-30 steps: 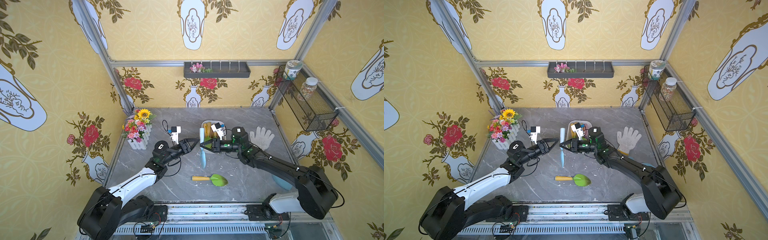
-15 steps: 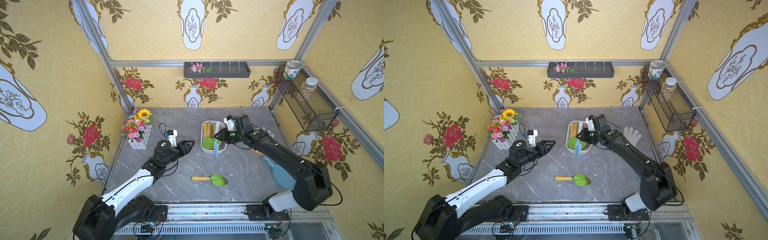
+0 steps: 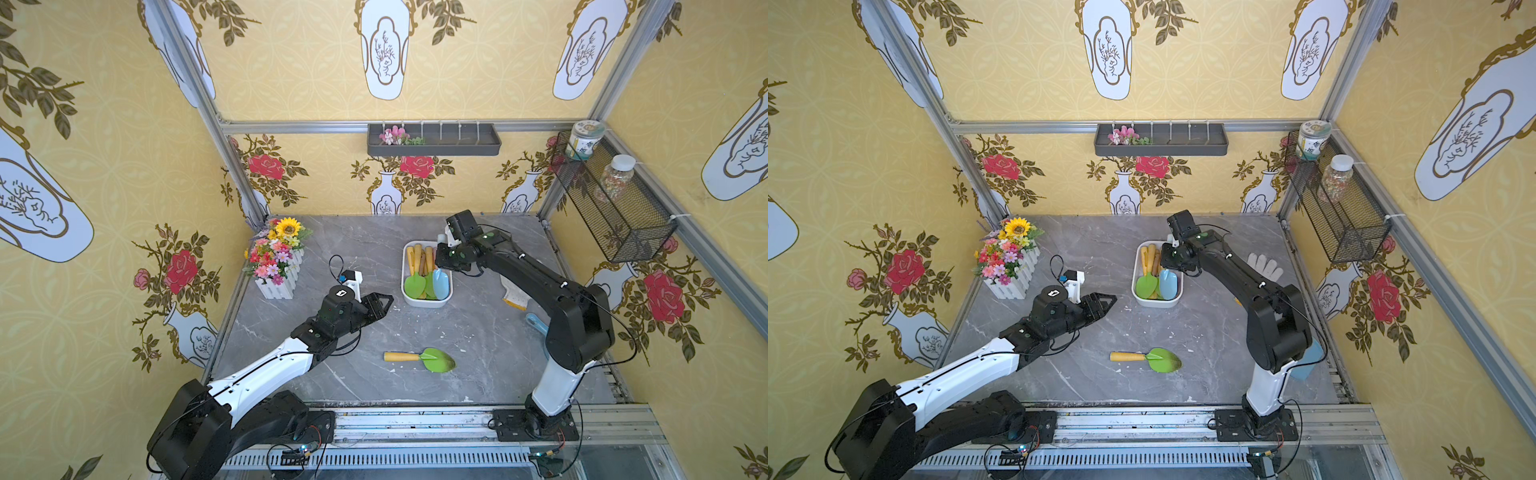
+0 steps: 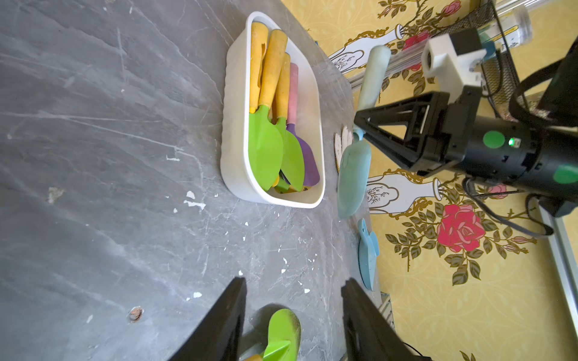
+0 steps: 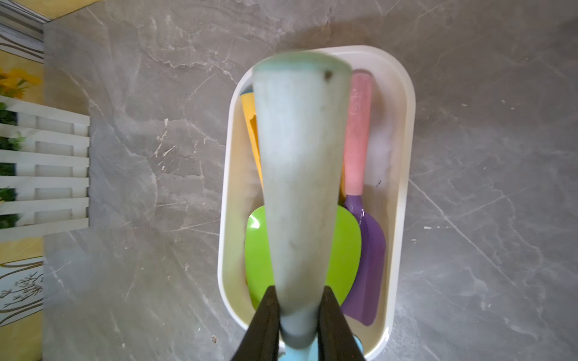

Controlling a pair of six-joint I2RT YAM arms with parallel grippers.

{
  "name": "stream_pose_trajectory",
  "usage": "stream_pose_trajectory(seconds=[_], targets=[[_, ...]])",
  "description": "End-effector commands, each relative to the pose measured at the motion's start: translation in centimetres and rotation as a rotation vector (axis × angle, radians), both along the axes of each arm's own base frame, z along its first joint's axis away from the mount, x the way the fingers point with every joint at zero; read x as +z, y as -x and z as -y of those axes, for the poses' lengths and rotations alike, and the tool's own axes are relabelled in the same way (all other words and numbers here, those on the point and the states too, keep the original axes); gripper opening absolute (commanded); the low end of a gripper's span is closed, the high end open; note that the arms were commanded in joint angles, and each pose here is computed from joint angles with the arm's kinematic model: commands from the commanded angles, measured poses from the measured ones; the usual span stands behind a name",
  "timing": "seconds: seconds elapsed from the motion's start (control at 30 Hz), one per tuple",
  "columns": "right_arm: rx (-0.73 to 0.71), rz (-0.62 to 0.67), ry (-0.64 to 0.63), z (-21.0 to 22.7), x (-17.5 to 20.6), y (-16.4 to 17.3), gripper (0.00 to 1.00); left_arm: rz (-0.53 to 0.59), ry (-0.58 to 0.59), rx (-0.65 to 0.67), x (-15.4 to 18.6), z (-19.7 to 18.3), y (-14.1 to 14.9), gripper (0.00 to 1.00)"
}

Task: Put the shovel into the storage box
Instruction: Place the shovel in the storage box.

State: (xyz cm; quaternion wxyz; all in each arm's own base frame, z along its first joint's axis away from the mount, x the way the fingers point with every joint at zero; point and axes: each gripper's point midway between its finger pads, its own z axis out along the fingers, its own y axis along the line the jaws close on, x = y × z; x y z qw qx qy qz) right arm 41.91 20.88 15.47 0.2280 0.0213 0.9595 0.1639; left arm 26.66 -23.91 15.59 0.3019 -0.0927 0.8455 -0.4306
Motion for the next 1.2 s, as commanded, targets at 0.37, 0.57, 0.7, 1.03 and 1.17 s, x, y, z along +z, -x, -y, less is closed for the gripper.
stream_pose_trajectory(seconds=[0.37, 0.57, 0.7, 1.03, 1.17], targets=[[-0.028, -0.055, 0.182, 0.7, -4.2, -2.7, 0.16, -0.026, -0.08, -0.018, -2.1, 1.2, 0.4, 0.53], [-0.034, -0.075, 0.227, 0.7, -5.5, -3.3, 0.17, -0.036, -0.09, -0.027, -2.6, 1.6, 0.6, 0.53], [-0.029, -0.087, 0.245, 0.4, -6.2, -3.5, 0.18, -0.042, -0.094, -0.029, -2.8, 1.7, 0.7, 0.53], [-0.052, -0.102, 0.286, 0.6, -6.8, -4.1, 0.31, -0.053, -0.104, -0.031, -3.2, 1.9, 0.8, 0.53], [-0.054, -0.094, 0.282, 0.6, -6.2, -4.1, 0.39, -0.053, -0.109, -0.032, -3.2, 1.9, 0.8, 0.53]])
